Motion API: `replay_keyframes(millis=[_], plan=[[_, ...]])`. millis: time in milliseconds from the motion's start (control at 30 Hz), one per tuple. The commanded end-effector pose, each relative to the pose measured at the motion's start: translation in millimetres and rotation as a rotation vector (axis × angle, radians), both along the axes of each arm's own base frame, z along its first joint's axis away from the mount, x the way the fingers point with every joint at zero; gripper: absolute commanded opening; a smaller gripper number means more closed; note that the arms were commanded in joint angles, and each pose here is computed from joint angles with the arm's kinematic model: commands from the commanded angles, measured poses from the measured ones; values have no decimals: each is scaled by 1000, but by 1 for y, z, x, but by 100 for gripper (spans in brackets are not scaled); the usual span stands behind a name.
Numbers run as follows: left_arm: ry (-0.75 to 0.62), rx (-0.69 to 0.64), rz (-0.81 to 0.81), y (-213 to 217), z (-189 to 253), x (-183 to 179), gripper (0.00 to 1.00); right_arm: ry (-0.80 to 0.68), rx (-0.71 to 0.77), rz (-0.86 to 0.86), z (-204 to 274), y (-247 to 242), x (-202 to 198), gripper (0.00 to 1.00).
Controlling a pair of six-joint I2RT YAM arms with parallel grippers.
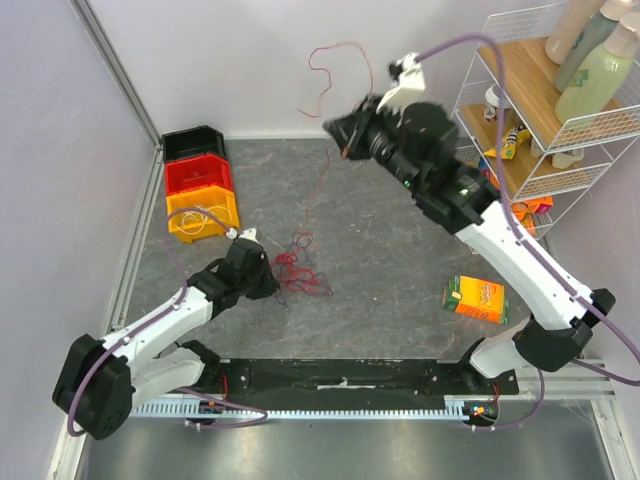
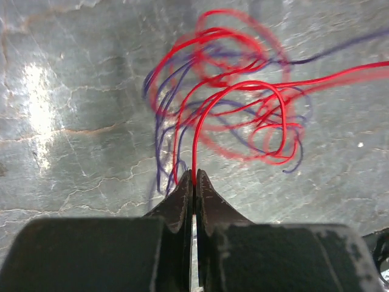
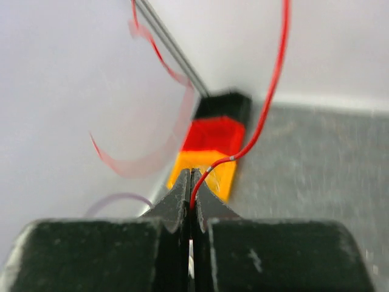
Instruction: Untangle the cables
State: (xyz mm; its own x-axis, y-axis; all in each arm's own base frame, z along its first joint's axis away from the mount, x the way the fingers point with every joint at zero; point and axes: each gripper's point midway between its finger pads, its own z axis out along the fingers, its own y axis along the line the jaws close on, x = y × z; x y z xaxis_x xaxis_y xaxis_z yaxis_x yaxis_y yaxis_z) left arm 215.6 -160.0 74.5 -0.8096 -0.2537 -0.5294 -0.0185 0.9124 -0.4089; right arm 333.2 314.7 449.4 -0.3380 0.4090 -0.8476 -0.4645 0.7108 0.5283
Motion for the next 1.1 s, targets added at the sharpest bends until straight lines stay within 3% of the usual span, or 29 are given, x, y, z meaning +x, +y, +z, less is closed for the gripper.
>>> replay_keyframes(millis=[0,67,333,433,467,633,767,967,1067], plan=[[-34,-123,48,-16,1,13,2,-206,-50,-54,101,-37,-14,0],[-46,-134,70,-11,-5,9,2,-289,-14,-71,144,-48,-20,0],[-86,-135,111,6,-12,-2,2,-507,154,-75,232,-70,-46,0],[-99,-138,16,-4,-1,-5,2,-538,175,-55,236,-69,-51,0],[-104,-173,-67,-16,11,-10,2,-514,149,-29,222,-61,-48,0],[-349,-341,-325,-45,115,-22,60,-383,-34,0,131,-44,-29,0],[-577,-408,-510,-50,200,-49,82,-296,-167,126,52,-25,-33,0],[-772,-480,-742,-53,286,-93,87,-174,-399,473,-85,2,-67,0],[-831,-463,-659,-46,315,-82,84,-123,-477,502,-130,-7,-76,0]])
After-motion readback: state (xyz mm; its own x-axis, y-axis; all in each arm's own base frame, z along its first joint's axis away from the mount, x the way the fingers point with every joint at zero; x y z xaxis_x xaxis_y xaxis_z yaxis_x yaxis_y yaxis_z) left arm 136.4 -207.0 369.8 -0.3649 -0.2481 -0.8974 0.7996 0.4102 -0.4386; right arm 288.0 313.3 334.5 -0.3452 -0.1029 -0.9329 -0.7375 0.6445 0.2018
